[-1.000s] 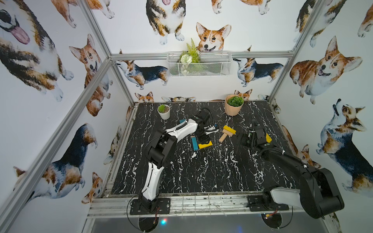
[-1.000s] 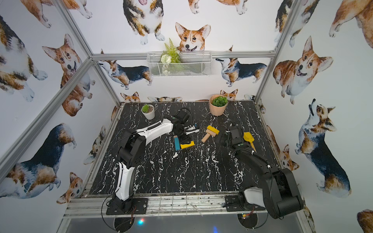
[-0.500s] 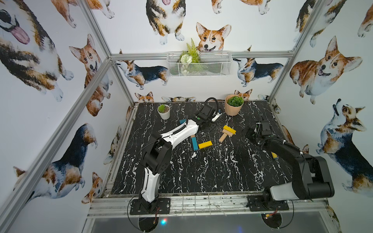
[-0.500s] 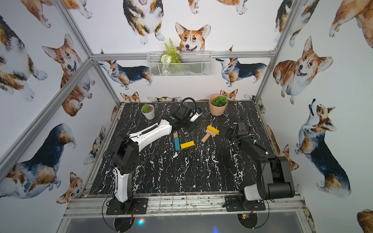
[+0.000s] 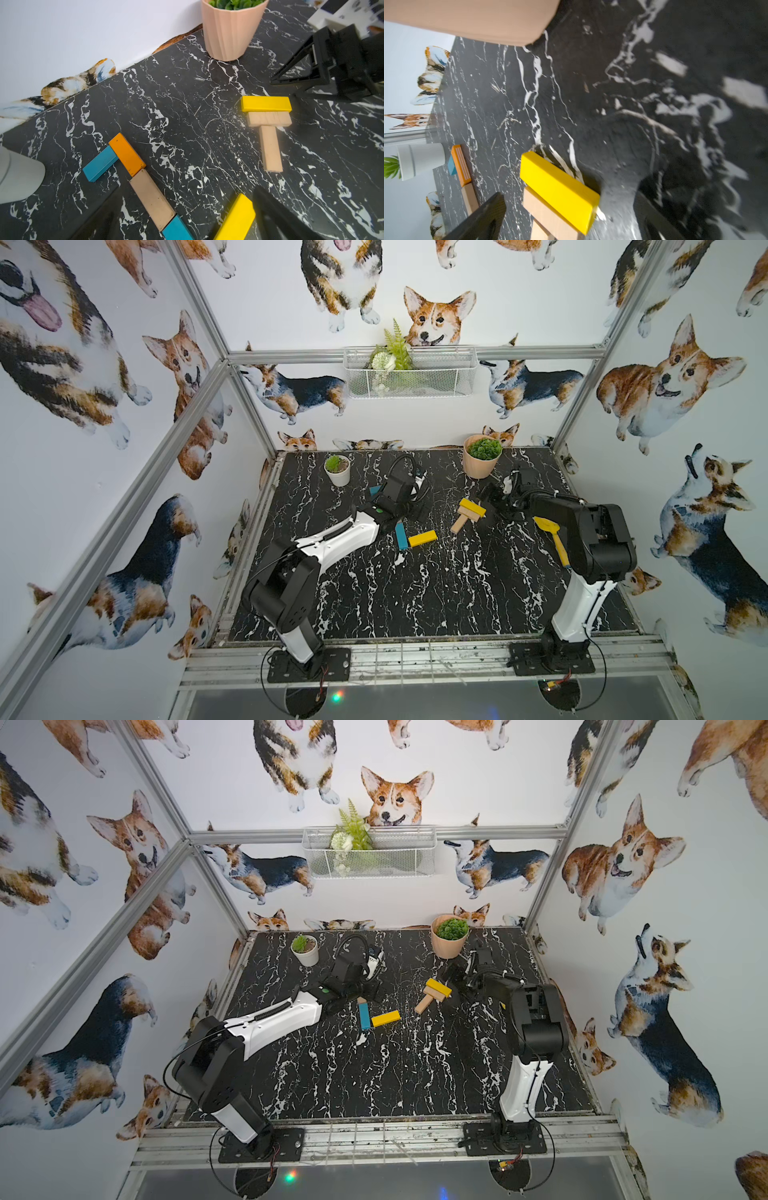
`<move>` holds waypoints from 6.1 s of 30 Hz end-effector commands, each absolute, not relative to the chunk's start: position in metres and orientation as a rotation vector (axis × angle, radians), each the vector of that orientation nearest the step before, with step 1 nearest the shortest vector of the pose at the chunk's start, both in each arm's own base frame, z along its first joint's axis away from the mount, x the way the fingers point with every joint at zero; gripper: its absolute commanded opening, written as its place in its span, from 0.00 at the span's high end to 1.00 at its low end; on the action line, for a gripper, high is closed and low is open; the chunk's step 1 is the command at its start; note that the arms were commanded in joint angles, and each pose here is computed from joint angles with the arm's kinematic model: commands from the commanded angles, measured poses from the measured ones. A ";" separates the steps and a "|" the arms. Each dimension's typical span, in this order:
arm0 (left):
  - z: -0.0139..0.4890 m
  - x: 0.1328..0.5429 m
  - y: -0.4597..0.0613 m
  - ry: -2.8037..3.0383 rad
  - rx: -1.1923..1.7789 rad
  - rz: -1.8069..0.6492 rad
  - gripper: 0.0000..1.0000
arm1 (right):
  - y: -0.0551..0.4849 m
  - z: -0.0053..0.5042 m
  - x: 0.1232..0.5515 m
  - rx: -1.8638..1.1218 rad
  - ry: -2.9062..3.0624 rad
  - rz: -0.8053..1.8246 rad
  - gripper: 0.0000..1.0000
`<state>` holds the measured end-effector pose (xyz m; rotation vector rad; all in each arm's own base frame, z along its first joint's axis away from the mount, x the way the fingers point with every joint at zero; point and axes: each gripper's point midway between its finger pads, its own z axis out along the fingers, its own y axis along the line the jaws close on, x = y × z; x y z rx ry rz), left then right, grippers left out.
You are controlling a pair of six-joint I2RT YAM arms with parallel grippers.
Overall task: Assemble a giraffe with building blocks
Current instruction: Adjust the building block at the center of the board, then move the building block to the center of the board, then pick up the building block from the center of the board.
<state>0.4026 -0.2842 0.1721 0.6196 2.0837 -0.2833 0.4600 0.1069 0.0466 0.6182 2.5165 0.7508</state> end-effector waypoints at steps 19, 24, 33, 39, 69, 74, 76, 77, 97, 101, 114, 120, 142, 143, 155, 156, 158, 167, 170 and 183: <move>0.175 0.436 -0.194 2.265 0.056 -0.424 0.00 | 0.121 0.038 0.466 0.612 2.637 0.602 0.00; 0.178 0.445 -0.188 2.221 -0.001 -0.404 0.00 | 0.099 0.050 0.437 0.615 2.650 0.504 0.00; 0.165 0.461 -0.169 2.273 -0.136 -0.410 0.00 | 0.113 0.042 0.401 0.658 2.656 0.649 0.00; 0.153 0.463 -0.178 2.322 -0.101 -0.436 0.00 | 0.135 0.033 0.409 0.643 2.672 0.716 0.00; 0.149 0.467 -0.323 2.210 0.864 -0.508 0.08 | 0.144 0.085 0.479 0.514 2.519 0.943 0.02; 0.127 0.467 -0.354 2.211 1.090 -0.562 0.19 | 0.116 0.104 0.442 0.550 2.481 0.853 0.02; 0.116 0.469 -0.360 2.219 1.147 -0.546 0.21 | 0.112 0.102 0.424 0.568 2.476 0.835 0.02; 0.112 0.470 -0.364 2.210 1.180 -0.536 0.22 | 0.110 0.100 0.413 0.582 2.470 0.836 0.03; 0.065 0.467 -0.420 2.024 1.563 -0.402 0.22 | 0.099 0.109 0.326 0.527 2.502 0.780 0.09; 0.065 0.465 -0.419 2.059 1.537 -0.423 0.32 | 0.099 0.101 0.346 0.556 2.482 0.776 0.14; 0.120 0.468 -0.371 2.087 1.255 -0.396 0.26 | 0.148 0.047 0.465 0.614 2.556 0.922 0.11; 0.116 0.466 -0.348 2.127 1.208 -0.389 0.26 | 0.170 0.033 0.493 0.554 2.573 0.940 0.10; 0.090 0.475 -0.350 2.188 1.362 -0.437 0.22 | 0.239 0.052 0.501 0.344 2.564 1.201 0.11; 0.088 0.474 -0.351 2.194 1.361 -0.449 0.22 | 0.238 0.058 0.501 0.353 2.552 1.226 0.11; 0.060 0.464 -0.371 2.280 1.399 -0.531 0.19 | 0.200 0.111 0.467 0.352 2.479 1.225 0.11; 0.058 0.463 -0.371 2.283 1.403 -0.528 0.19 | 0.199 0.113 0.465 0.353 2.475 1.229 0.11; 0.055 0.464 -0.370 2.288 1.407 -0.510 0.19 | 0.198 0.116 0.461 0.363 2.462 1.260 0.11; 0.043 0.462 -0.368 2.343 1.437 -0.466 0.18 | 0.203 0.125 0.434 0.396 2.430 1.385 0.14; 0.037 0.459 -0.366 2.366 1.449 -0.450 0.18 | 0.202 0.126 0.422 0.391 2.435 1.385 0.15; 0.025 0.451 -0.370 2.388 1.473 -0.440 0.36 | 0.214 0.126 0.378 0.306 2.492 1.365 0.16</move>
